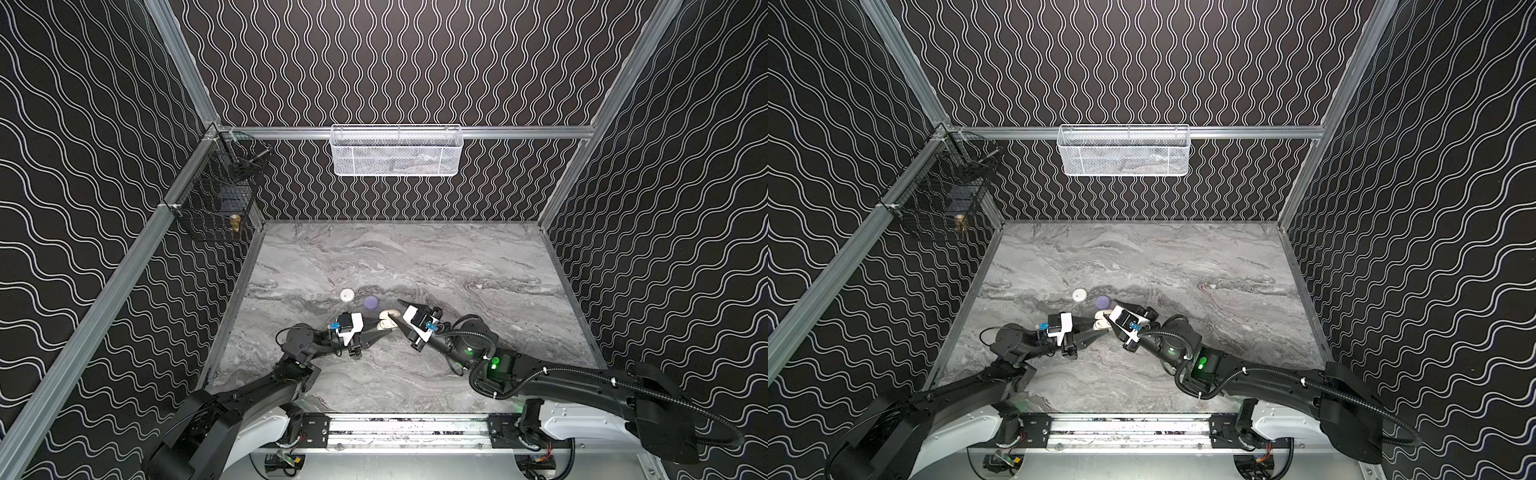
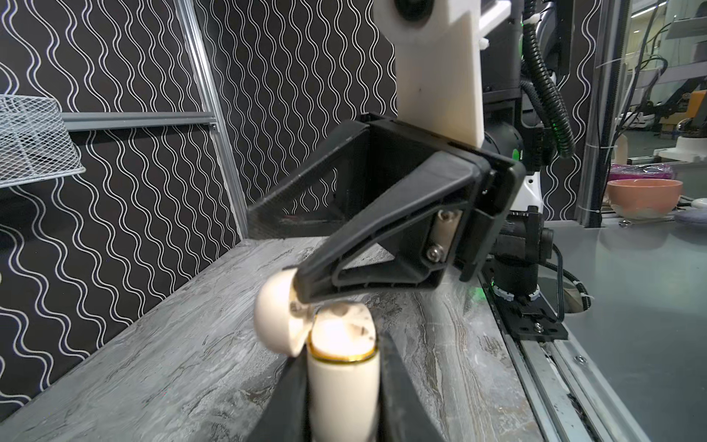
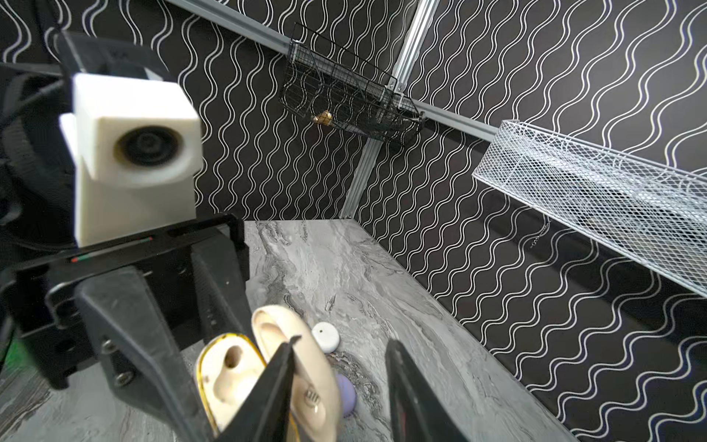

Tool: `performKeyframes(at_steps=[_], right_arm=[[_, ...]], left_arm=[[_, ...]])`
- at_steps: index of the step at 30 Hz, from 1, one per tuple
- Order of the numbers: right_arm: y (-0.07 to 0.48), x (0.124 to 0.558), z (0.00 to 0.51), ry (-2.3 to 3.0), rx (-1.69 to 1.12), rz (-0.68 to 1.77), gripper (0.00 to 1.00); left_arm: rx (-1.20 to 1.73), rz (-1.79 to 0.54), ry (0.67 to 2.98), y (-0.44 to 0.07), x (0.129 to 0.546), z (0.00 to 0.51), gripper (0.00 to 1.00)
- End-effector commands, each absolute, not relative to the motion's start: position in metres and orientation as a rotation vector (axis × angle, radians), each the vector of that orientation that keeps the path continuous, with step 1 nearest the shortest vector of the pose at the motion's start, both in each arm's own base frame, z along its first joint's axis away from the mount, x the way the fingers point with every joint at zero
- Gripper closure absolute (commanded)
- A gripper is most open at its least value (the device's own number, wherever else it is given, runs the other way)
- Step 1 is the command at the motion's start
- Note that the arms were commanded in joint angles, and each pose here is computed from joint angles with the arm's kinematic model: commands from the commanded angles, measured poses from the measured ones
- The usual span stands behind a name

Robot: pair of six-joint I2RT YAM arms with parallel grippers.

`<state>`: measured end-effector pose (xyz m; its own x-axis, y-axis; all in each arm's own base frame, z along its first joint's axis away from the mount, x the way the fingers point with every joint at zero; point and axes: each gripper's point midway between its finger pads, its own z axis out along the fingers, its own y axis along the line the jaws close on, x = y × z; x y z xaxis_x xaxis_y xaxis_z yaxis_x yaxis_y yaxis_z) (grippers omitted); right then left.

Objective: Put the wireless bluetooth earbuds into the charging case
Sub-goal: 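Release the lid and move the right gripper down over the two cream earbuds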

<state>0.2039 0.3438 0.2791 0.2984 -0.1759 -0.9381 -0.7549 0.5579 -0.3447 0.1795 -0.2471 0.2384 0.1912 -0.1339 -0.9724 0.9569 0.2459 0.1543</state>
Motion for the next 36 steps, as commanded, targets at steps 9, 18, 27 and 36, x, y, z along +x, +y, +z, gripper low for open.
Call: performKeyframes(at_steps=[9, 18, 27, 36], right_arm=[[0.319, 0.230, 0.340, 1.404, -0.515, 0.636, 0.38], [0.250, 0.273, 0.267, 1.757, 0.072, 0.526, 0.36], [0.276, 0.270, 0.144, 2.180, -0.042, 0.429, 0.35], [0.316, 0.277, 0.080, 2.445, -0.330, 0.172, 0.43]], left_arm=[[0.813, -1.013, 1.180, -0.228, 0.221, 0.226, 1.00], [0.646, -0.912, 1.260, -0.200, 0.243, 0.219, 1.00], [0.582, -0.858, 1.286, -0.180, 0.251, 0.215, 1.00], [0.628, -0.830, 1.249, -0.180, 0.243, 0.223, 1.00]])
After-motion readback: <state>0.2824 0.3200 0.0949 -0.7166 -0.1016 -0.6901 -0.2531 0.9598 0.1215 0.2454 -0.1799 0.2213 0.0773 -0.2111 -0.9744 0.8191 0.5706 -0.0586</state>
